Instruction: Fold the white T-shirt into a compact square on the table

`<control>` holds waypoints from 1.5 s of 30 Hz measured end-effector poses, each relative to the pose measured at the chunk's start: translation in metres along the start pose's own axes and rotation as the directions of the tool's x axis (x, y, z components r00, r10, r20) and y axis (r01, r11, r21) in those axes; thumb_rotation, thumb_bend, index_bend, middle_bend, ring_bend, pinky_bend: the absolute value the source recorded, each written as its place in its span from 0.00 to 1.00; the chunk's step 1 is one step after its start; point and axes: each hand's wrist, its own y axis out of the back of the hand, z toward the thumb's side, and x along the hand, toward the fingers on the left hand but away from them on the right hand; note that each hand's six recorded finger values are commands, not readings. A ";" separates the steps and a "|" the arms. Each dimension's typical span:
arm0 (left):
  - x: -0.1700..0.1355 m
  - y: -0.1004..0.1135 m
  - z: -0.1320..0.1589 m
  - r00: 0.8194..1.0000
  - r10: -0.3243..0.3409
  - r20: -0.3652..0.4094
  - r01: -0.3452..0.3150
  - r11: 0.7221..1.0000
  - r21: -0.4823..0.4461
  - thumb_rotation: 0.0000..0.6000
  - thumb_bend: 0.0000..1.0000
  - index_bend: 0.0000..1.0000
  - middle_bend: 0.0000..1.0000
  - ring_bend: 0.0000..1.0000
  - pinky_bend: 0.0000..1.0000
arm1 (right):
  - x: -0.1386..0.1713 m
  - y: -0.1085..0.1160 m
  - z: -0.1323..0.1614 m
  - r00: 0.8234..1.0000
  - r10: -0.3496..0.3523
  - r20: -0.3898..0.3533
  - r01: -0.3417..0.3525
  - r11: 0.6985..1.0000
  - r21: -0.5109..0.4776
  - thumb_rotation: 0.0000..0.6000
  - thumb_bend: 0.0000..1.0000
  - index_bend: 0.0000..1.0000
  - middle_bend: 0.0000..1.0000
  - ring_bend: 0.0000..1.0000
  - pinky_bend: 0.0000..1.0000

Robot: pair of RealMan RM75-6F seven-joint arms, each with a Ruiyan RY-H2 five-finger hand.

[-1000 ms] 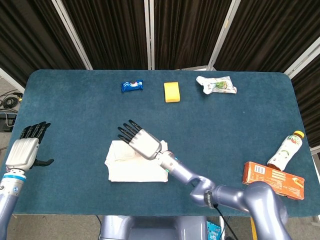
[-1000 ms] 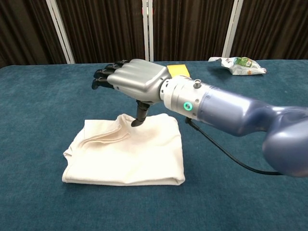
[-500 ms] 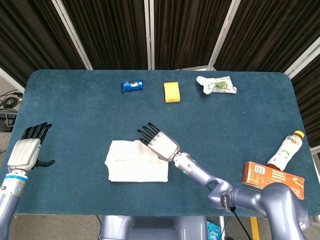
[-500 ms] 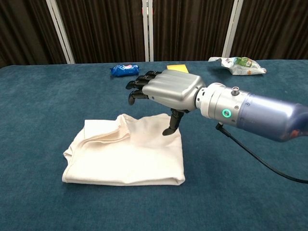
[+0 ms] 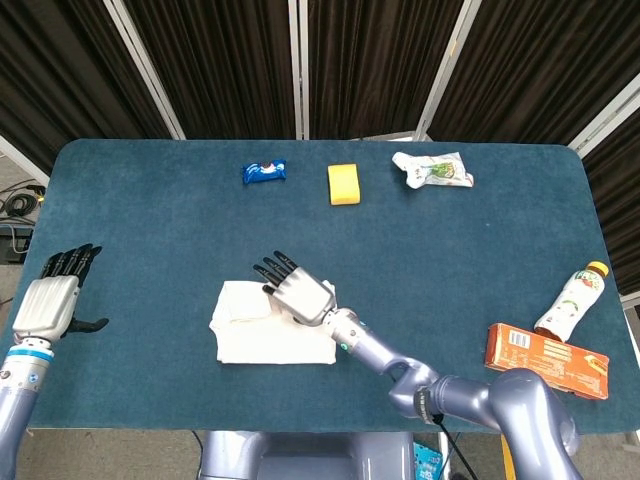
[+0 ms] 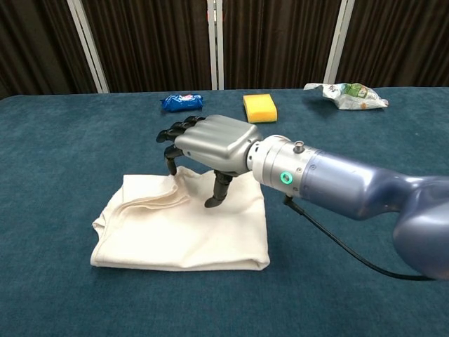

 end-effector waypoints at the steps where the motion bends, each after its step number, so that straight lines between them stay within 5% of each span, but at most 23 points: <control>1: 0.000 0.000 0.000 1.000 0.000 0.000 0.000 1.000 -0.001 1.00 0.05 0.00 0.00 0.00 0.00 | -0.002 -0.001 0.003 1.000 0.000 -0.004 0.000 1.000 -0.005 1.00 0.15 0.46 0.08 0.00 0.00; 13: 0.002 0.001 -0.004 1.000 -0.006 0.000 0.006 1.000 -0.013 1.00 0.05 0.00 0.00 0.00 0.00 | -0.021 -0.006 0.016 0.999 -0.025 -0.023 0.025 1.000 0.006 1.00 0.38 0.59 0.12 0.00 0.00; 35: 0.002 0.006 -0.010 1.000 -0.005 -0.007 0.005 0.999 -0.048 1.00 0.05 0.00 0.00 0.00 0.00 | -0.061 0.004 0.028 0.999 -0.048 -0.002 0.048 0.999 0.022 1.00 0.41 0.66 0.14 0.00 0.00; 39: 0.004 0.005 -0.012 1.000 -0.012 -0.010 0.012 0.999 -0.053 1.00 0.05 0.00 0.00 0.00 0.00 | -0.071 0.001 0.030 0.999 -0.037 0.011 0.037 0.998 0.049 1.00 0.32 0.48 0.11 0.00 0.00; 41: 0.005 0.004 -0.013 1.000 -0.018 -0.011 0.017 0.998 -0.055 1.00 0.05 0.00 0.00 0.00 0.00 | -0.074 0.000 0.029 0.999 -0.036 0.021 0.034 0.997 0.067 1.00 0.18 0.31 0.08 0.00 0.00; 45: 0.006 0.003 -0.015 1.000 -0.024 -0.012 0.023 0.998 -0.058 1.00 0.05 0.00 0.00 0.00 0.00 | -0.080 0.001 0.025 0.997 -0.053 0.051 0.048 0.993 0.109 1.00 0.04 0.16 0.04 0.00 0.00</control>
